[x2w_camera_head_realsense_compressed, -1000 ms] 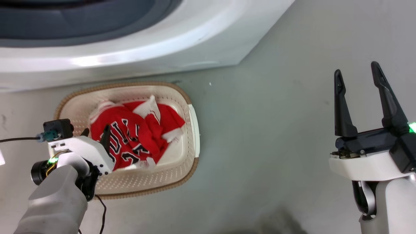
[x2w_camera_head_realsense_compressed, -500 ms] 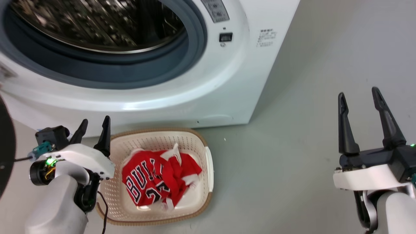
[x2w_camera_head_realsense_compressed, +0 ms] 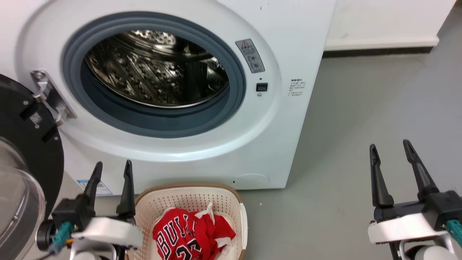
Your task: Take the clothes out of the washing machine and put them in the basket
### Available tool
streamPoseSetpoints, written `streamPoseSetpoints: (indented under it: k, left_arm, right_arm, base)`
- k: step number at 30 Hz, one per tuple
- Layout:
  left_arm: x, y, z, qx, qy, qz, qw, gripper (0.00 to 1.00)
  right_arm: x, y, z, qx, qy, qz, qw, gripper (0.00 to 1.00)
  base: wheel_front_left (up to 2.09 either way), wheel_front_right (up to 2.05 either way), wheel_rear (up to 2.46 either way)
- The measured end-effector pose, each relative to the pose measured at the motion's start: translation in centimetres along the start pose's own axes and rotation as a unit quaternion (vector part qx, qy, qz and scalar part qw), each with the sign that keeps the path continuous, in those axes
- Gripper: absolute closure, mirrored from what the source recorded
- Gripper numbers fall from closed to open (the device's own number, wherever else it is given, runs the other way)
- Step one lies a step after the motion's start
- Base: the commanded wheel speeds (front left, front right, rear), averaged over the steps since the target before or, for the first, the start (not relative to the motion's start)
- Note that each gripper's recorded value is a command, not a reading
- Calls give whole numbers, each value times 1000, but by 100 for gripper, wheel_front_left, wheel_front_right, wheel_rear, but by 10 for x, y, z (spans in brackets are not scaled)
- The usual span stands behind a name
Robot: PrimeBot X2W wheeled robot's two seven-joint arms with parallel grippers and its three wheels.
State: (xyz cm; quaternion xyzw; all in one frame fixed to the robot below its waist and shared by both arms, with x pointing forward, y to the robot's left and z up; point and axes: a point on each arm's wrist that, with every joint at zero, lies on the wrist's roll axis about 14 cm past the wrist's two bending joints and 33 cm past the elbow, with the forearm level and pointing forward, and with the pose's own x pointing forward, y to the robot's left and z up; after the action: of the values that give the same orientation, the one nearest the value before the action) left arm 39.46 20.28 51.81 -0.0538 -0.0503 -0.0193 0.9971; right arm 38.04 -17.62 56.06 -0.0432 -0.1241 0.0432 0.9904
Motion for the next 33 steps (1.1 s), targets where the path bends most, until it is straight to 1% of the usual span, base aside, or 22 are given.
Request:
streamPoseSetpoints:
  k: [3, 7, 13, 16, 22, 33]
  left_arm:
    - [-16, -2, 10, 12, -17, 7, 1000, 0]
    - [-31, -6, 12, 29, -21, 8, 999, 0]
    - [-40, -12, 14, 52, -25, 4, 998, 0]
    - [-43, -13, 16, 60, -27, 3, 998, 0]
    - [-45, -18, 11, 65, -21, -3, 998, 0]
    - [-44, -23, 9, 65, -19, -9, 998, 0]
  right_arm:
    - [-7, 0, 5, 4, -5, -1, 1000, 0]
    - [-14, 0, 7, 10, -5, -3, 1000, 0]
    - [-22, -4, 5, 18, -1, -11, 1000, 0]
    - [-30, -6, -4, 25, 15, -16, 999, 0]
    - [-38, -7, -18, 28, 39, -20, 999, 0]
    - [-40, -9, -21, 29, 44, -24, 998, 0]
  base:
    - [0, 0, 0]
    - [0, 0, 0]
    - [0, 0, 0]
    - [0, 0, 0]
    - [0, 0, 0]
    - [0, 0, 0]
